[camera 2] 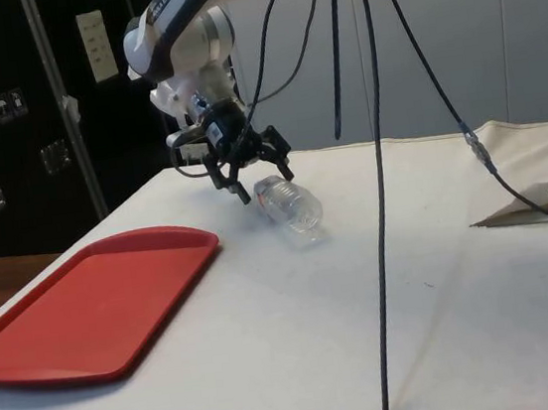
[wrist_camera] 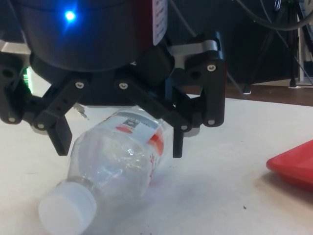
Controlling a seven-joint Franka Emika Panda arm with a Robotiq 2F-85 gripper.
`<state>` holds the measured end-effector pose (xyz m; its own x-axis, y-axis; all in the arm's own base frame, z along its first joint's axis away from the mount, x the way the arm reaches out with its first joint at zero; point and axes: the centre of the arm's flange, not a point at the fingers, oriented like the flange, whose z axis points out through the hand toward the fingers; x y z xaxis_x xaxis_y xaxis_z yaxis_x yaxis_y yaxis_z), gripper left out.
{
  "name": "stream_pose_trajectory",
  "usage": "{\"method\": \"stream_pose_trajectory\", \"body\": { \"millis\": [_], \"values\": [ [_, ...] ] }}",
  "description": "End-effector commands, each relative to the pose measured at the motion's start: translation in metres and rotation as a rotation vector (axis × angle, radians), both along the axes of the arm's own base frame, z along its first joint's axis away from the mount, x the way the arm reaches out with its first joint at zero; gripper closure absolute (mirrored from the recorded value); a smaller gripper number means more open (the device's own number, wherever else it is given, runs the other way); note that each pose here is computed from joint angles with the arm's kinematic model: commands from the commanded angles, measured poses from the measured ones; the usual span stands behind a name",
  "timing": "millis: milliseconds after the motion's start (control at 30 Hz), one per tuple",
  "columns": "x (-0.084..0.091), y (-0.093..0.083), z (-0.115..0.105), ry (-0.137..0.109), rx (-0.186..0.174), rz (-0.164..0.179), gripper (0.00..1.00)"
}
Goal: Place the bottle upright on the tray.
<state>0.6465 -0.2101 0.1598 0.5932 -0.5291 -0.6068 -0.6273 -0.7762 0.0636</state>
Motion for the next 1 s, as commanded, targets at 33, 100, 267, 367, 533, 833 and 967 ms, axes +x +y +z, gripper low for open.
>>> {"method": "stream_pose_trajectory", "body": {
  "millis": [33, 100, 267, 367, 533, 833, 967],
  "values": [
    [0.0001, 0.0005, -0.0014, 0.001, 0.0, -0.01, 0.0],
    [0.0005, 0.0019, -0.0032, 0.003, -0.001, -0.014, 0.0],
    [0.0, 0.0024, -0.0073, 0.009, -0.003, -0.024, 0.0],
    [0.0004, 0.0028, -0.0086, 0.01, -0.006, -0.03, 0.0],
    [0.0009, 0.0039, -0.0081, 0.012, -0.01, -0.039, 0.0],
    [0.0014, 0.0061, -0.0081, 0.017, -0.02, -0.05, 0.0],
    [0.0008, 0.0058, -0.0101, 0.022, -0.021, -0.055, 0.0]
  ]
}}
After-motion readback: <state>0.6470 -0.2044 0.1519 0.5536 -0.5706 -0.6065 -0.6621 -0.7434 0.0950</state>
